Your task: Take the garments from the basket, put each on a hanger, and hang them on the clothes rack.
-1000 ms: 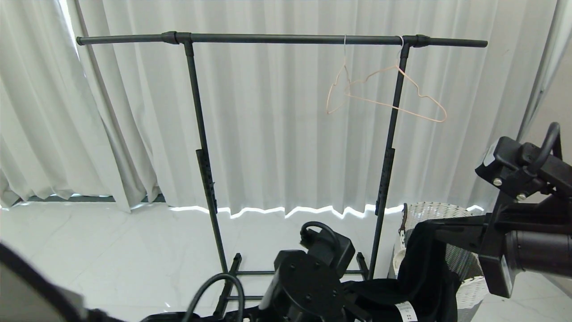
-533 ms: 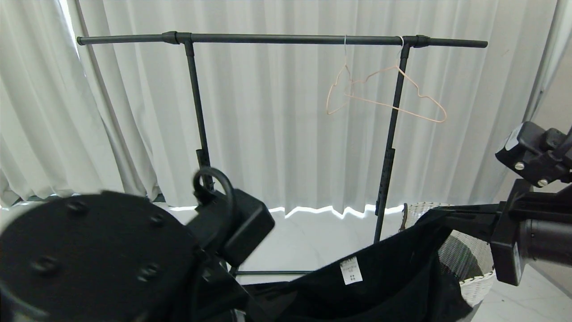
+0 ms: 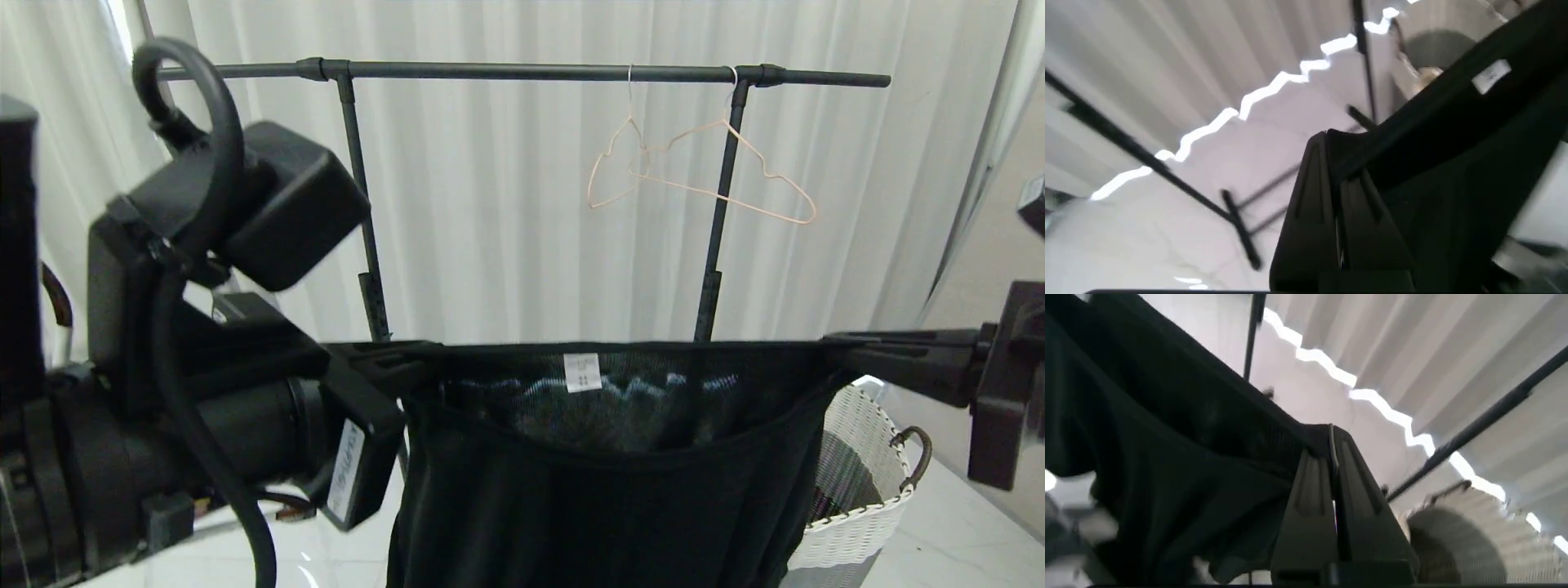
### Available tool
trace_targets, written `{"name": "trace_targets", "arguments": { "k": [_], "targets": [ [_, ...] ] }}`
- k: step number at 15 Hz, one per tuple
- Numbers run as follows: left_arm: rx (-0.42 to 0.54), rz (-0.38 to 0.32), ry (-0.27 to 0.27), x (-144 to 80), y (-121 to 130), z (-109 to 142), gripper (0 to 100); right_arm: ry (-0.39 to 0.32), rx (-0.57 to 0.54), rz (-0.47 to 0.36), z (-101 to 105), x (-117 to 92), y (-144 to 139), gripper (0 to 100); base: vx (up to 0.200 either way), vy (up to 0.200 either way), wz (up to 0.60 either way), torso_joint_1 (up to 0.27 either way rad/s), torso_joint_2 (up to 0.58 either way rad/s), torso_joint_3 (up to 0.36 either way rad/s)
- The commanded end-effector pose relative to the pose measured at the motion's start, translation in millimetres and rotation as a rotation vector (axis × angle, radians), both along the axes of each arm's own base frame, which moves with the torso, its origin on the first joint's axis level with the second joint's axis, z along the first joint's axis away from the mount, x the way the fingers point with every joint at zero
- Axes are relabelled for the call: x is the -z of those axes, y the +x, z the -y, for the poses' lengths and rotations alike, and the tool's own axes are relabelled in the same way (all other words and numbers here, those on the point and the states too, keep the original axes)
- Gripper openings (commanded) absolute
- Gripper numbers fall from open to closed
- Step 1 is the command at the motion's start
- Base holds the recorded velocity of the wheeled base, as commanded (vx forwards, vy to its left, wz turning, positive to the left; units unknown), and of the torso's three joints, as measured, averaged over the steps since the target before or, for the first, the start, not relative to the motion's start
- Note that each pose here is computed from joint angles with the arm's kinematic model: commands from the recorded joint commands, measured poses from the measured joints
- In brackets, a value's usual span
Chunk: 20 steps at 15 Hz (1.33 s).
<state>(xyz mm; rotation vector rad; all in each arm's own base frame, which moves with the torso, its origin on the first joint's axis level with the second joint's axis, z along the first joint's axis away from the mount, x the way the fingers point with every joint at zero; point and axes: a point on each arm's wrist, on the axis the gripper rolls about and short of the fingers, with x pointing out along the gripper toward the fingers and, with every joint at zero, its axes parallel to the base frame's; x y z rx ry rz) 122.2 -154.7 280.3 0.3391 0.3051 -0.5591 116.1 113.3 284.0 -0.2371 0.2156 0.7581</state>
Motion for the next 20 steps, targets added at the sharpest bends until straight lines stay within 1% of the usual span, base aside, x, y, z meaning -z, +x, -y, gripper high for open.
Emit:
{"name": "trace_targets", "arguments": {
  "k": [1, 3, 4, 5, 7, 8, 10, 12, 13, 14, 15, 17, 18, 19, 20],
  "targets": [
    [-0.060, 0.054, -0.012, -18, 15, -6, 0, 0.043, 0.000, 0.048, -5, -23, 5, 0, 0.000, 0.000, 0.00, 0.000, 0.00, 0.000],
    [-0.080, 0.117, -0.076, -46, 23, -4, 0, 0.077, -0.003, 0.132, -14, -55, 15, 0, 0.000, 0.000, 0.00, 0.000, 0.00, 0.000],
    [-0.079, 0.132, -0.095, -53, 23, -4, 0, 0.077, 0.002, 0.152, -14, -64, 18, 0, 0.000, 0.000, 0.00, 0.000, 0.00, 0.000],
    [-0.072, 0.142, -0.104, -56, 21, -5, 0, 0.069, 0.001, 0.165, -14, -76, 18, 0, 0.000, 0.000, 0.00, 0.000, 0.00, 0.000],
    [-0.040, 0.167, -0.079, -59, 18, -8, 0, 0.058, 0.000, 0.169, -13, -92, 17, 0, 0.000, 0.000, 0.00, 0.000, 0.00, 0.000],
    [-0.015, 0.177, -0.068, -60, 16, -8, 0, 0.052, -0.001, 0.170, -12, -96, 16, 0, 0.000, 0.000, 0.00, 0.000, 0.00, 0.000],
    [0.024, 0.185, -0.060, -61, 15, -9, 0, 0.035, -0.002, 0.159, -9, -96, 13, 0, 0.000, 0.000, 0.00, 0.000, 0.00, 0.000],
    [0.064, 0.194, -0.059, -63, 13, -8, 0, 0.021, -0.005, 0.143, 1, -98, 2, 0, 0.000, 0.000, 0.00, 0.000, 0.00, 0.000],
    [0.098, 0.205, -0.073, -66, 13, -7, 0, 0.011, -0.016, 0.129, 11, -100, -8, 0, 0.000, 0.000, 0.00, 0.000, 0.00, 0.000],
    [0.126, 0.219, -0.098, -69, 15, -5, 0, -0.001, -0.045, 0.104, 19, -100, -18, 0, 0.000, 0.000, 0.00, 0.000, 0.00, 0.000],
    [0.146, 0.234, -0.119, -70, 19, 0, 0, -0.001, -0.106, 0.078, 29, -101, -30, 0, 0.000, 0.000, 0.00, 0.000, 0.00, 0.000],
    [0.147, 0.259, -0.145, -69, 29, 12, 0, -0.019, -0.250, -0.003, 41, -99, -49, 0, 0.000, 0.000, 0.00, 0.000, 0.00, 0.000],
    [0.147, 0.265, -0.151, -68, 35, 19, 0, -0.025, -0.347, -0.041, 43, -96, -58, 0, 0.000, 0.000, 0.00, 0.000, 0.00, 0.000],
    [0.147, 0.268, -0.154, -67, 40, 25, 0, -0.037, -0.424, -0.061, 41, -94, -64, 0, 0.000, 0.000, 0.00, 0.000, 0.00, 0.000],
    [0.147, 0.265, -0.151, -67, 45, 30, 0, -0.047, -0.481, -0.075, 38, -92, -68, 0, 0.000, 0.000, 0.00, 0.000, 0.00, 0.000]
  ]
}}
